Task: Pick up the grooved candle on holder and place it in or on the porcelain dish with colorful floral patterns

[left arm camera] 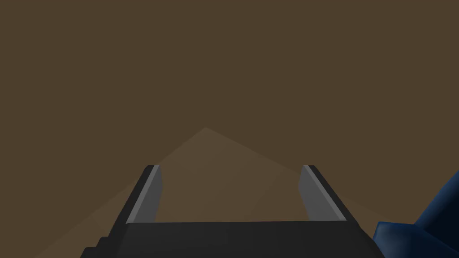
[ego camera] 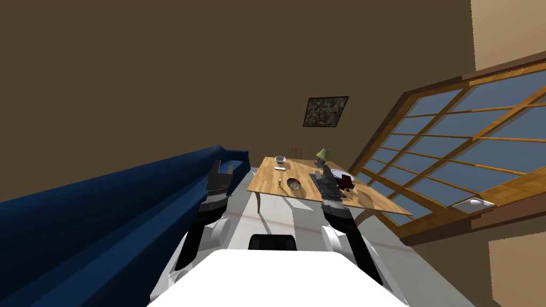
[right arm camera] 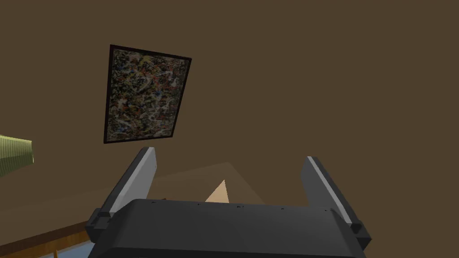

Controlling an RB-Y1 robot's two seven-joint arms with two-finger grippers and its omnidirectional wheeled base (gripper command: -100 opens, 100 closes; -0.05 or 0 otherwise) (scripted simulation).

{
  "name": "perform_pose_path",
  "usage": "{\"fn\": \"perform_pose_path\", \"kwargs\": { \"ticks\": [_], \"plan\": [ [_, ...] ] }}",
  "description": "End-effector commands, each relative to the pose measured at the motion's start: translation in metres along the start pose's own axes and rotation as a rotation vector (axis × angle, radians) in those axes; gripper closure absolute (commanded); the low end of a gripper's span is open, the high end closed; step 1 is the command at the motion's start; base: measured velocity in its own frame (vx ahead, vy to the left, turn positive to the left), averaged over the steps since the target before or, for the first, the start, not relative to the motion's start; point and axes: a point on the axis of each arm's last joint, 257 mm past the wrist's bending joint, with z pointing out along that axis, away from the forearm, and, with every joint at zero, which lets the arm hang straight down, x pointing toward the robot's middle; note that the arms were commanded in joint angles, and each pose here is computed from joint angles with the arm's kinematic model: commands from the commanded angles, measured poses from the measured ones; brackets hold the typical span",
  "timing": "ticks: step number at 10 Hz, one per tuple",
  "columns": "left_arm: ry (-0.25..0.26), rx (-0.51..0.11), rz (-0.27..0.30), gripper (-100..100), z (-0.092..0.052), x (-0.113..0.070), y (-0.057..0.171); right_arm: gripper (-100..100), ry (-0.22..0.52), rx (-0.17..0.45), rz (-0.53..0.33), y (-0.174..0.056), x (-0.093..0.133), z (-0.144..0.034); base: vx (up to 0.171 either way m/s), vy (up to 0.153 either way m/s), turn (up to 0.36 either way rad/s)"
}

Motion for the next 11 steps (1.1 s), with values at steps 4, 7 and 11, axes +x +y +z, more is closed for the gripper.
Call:
{"fn": "perform_pose_path", "kwargs": {
  "ticks": [4,7,11],
  "plan": [
    [0.000,0.000,0.000,0,0.000,0.000,0.000,-100,0.127,0.053,-0.110,-0.037,0.032,-0.011,-0.001,0.044,0.042],
    [0.000,0.000,0.000,0,0.000,0.000,0.000,-100,0.240,0.104,-0.216,-0.075,0.059,-0.026,0.006,0.065,0.062],
    [0.000,0.000,0.000,0,0.000,0.000,0.000,-100,0.376,0.148,-0.347,-0.117,0.086,-0.049,0.005,0.066,0.062]
  ]
}}
